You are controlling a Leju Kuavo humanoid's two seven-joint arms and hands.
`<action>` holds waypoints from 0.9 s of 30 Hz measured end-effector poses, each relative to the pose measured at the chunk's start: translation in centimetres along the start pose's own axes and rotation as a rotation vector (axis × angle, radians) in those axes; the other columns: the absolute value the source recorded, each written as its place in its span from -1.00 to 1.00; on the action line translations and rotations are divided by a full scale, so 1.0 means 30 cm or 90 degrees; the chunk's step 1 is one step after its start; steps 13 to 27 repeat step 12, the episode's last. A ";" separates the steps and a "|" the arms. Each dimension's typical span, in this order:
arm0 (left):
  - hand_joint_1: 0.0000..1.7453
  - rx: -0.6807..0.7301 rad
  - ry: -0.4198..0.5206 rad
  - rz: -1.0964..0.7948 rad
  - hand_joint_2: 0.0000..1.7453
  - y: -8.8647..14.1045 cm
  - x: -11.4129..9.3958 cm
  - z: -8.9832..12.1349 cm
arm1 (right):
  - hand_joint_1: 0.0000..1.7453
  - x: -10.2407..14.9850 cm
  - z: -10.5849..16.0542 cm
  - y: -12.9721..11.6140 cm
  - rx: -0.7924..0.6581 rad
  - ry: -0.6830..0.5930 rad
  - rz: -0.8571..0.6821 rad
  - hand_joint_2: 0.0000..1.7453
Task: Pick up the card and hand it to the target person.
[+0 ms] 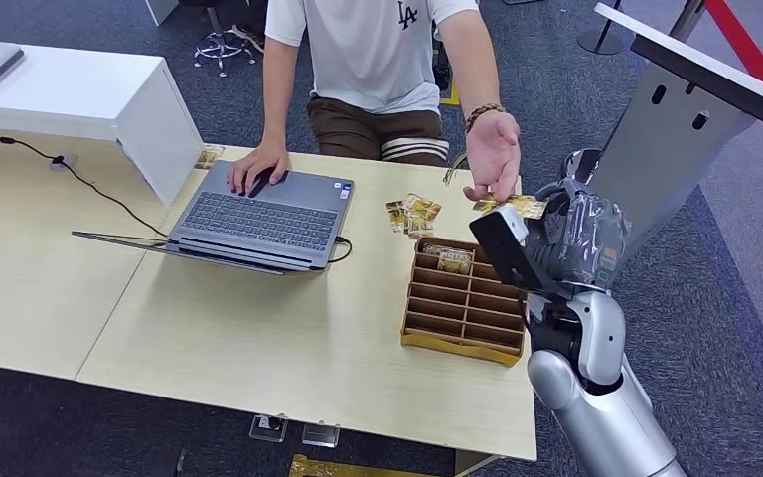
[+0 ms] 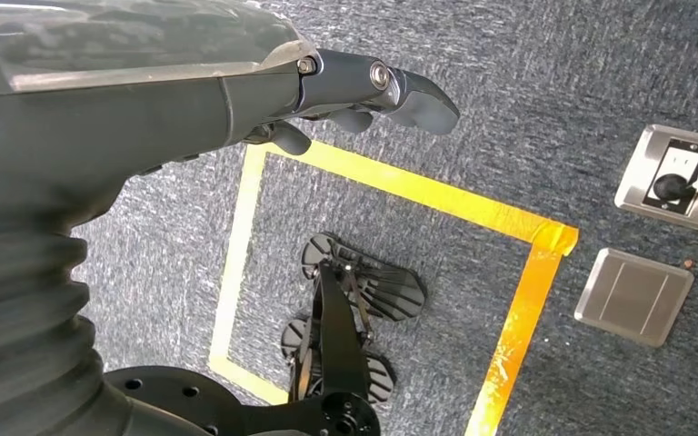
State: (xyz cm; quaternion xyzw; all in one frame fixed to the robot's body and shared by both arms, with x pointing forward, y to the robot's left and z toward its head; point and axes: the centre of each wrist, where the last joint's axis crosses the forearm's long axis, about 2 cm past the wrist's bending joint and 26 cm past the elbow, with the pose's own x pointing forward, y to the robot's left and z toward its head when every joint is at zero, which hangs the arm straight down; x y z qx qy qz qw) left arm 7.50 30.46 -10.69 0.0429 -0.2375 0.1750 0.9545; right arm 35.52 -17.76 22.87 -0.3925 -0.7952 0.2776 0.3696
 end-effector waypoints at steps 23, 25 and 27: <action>-1.00 0.007 0.000 -0.006 -1.00 0.002 -0.002 0.001 | -1.00 -0.015 0.013 0.020 0.025 0.021 -0.040 1.00; -1.00 0.007 0.000 -0.006 -1.00 0.002 -0.002 0.001 | -1.00 -0.015 0.013 0.020 0.025 0.021 -0.040 1.00; -1.00 0.007 0.000 -0.006 -1.00 0.002 -0.002 0.001 | -1.00 -0.015 0.013 0.020 0.025 0.021 -0.040 1.00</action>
